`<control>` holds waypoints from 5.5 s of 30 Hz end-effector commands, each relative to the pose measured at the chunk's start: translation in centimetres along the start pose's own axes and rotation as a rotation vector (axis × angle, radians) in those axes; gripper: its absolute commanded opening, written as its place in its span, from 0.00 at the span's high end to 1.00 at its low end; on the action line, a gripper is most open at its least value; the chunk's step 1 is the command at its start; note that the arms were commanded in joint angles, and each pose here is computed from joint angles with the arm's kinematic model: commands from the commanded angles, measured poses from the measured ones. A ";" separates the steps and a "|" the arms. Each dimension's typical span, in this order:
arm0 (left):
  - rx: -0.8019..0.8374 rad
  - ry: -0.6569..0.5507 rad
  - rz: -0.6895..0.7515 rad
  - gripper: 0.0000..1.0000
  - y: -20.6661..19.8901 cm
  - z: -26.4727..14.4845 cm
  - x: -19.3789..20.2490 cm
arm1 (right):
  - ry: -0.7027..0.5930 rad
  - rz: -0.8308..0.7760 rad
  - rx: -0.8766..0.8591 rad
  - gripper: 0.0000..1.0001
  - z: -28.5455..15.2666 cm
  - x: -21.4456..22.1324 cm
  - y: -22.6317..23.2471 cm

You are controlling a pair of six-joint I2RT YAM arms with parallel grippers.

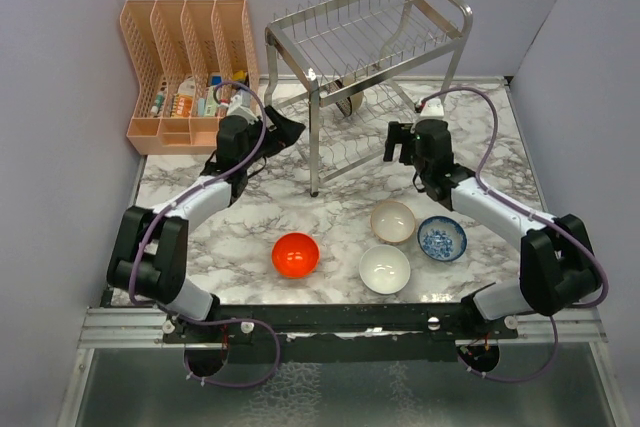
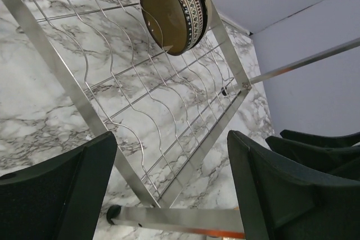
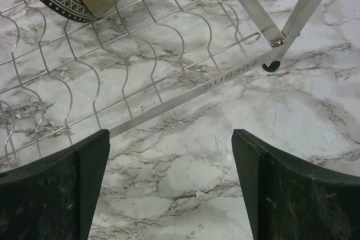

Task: Load the bowls into the dish rack
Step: Adjust the bowl in the dish rack.

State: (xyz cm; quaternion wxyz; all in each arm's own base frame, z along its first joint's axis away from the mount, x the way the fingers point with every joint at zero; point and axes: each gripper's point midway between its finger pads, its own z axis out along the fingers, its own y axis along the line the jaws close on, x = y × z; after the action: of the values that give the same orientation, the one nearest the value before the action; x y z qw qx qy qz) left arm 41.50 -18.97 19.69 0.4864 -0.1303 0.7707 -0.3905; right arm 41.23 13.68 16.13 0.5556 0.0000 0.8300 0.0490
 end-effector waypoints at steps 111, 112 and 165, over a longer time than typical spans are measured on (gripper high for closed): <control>0.362 -0.338 -0.131 0.63 -2.5 19.1 0.6 | -0.066 0.106 -0.075 0.12 -1.2 -1.6 -1.4; 0.364 -0.339 -0.133 0.62 -2.5 19.1 0.5 | -0.065 0.106 -0.076 0.12 -1.2 -1.6 -1.4; 0.654 -0.514 -0.281 1.00 -4.4 17.3 -3.6 | -0.072 0.102 -0.071 0.12 -1.3 -1.7 -1.5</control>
State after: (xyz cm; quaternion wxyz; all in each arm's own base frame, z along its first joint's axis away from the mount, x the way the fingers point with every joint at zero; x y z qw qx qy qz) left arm 57.80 -30.19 15.63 0.5668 -0.1855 0.5472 -0.5873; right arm 40.52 11.99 17.12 0.5669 0.0250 0.8175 0.0986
